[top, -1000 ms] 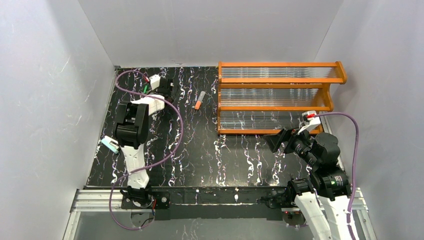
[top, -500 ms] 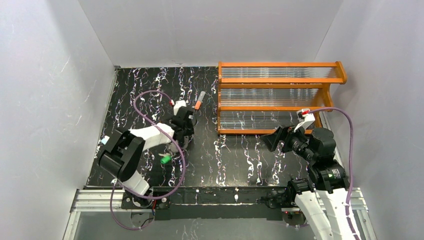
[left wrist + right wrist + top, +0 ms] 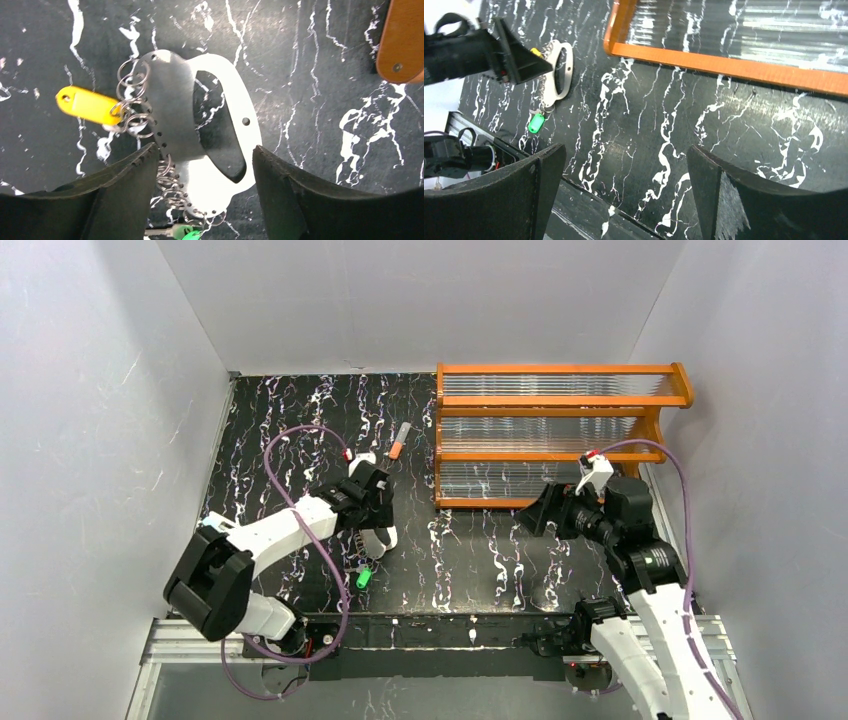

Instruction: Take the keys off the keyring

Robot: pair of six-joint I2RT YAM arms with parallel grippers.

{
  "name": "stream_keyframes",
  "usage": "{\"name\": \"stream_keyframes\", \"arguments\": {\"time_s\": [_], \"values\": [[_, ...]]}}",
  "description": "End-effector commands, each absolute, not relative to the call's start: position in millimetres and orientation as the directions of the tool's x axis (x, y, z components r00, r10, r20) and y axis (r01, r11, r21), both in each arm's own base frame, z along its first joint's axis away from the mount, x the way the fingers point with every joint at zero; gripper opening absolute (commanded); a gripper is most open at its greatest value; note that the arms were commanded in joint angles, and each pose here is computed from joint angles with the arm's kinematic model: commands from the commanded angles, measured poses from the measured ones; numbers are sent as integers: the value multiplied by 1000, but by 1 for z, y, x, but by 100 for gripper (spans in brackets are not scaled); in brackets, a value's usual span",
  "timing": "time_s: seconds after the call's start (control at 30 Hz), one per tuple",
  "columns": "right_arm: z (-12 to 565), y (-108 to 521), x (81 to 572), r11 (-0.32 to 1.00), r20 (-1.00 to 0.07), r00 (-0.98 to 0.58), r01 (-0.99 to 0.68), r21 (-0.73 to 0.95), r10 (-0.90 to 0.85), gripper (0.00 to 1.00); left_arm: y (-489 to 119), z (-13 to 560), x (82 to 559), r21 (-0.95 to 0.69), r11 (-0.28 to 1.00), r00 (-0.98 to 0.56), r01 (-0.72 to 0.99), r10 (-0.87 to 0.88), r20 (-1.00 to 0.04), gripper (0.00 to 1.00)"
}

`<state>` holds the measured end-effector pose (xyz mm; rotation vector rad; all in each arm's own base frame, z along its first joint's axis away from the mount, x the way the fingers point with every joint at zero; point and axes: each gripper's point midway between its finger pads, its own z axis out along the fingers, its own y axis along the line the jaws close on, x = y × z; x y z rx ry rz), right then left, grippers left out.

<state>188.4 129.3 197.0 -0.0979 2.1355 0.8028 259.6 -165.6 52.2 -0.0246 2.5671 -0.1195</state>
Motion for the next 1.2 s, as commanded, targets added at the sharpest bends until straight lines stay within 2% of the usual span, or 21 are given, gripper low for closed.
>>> {"name": "stream_keyframes", "arguments": {"time_s": [0.0, 0.17, 0.33, 0.47, 0.7, 0.93, 1.17], "values": [[190, 123, 201, 826, -672, -704, -223, 517, 231, 99, -132, 48, 233, 10, 1000, -866, -27, -18, -500, 69], [151, 122, 205, 845, -528, -809, -75, 530, 259, 99, -123, 68, 231, -11, 999, -823, -33, -33, -567, 78], [126, 111, 218, 868, -479, -815, 57, 494, 326, 99, -119, 76, 232, -4, 1000, -800, -5, -6, -600, 83], [99, 113, 226, 839, -410, -813, 166, 519, 414, 99, -119, 73, 232, 8, 1000, -803, 15, 17, -595, 85], [62, 94, 258, 851, -497, -722, 248, 463, 481, 99, -131, 77, 234, -48, 997, -792, 53, 13, -610, 91], [44, 92, 299, 876, -545, -706, 240, 418, 453, 99, -142, 65, 231, -96, 993, -816, 63, -4, -578, 92], [42, 94, 362, 905, -631, -661, 193, 378, 405, 99, -146, 60, 230, -115, 991, -828, 70, -7, -561, 93]]}}
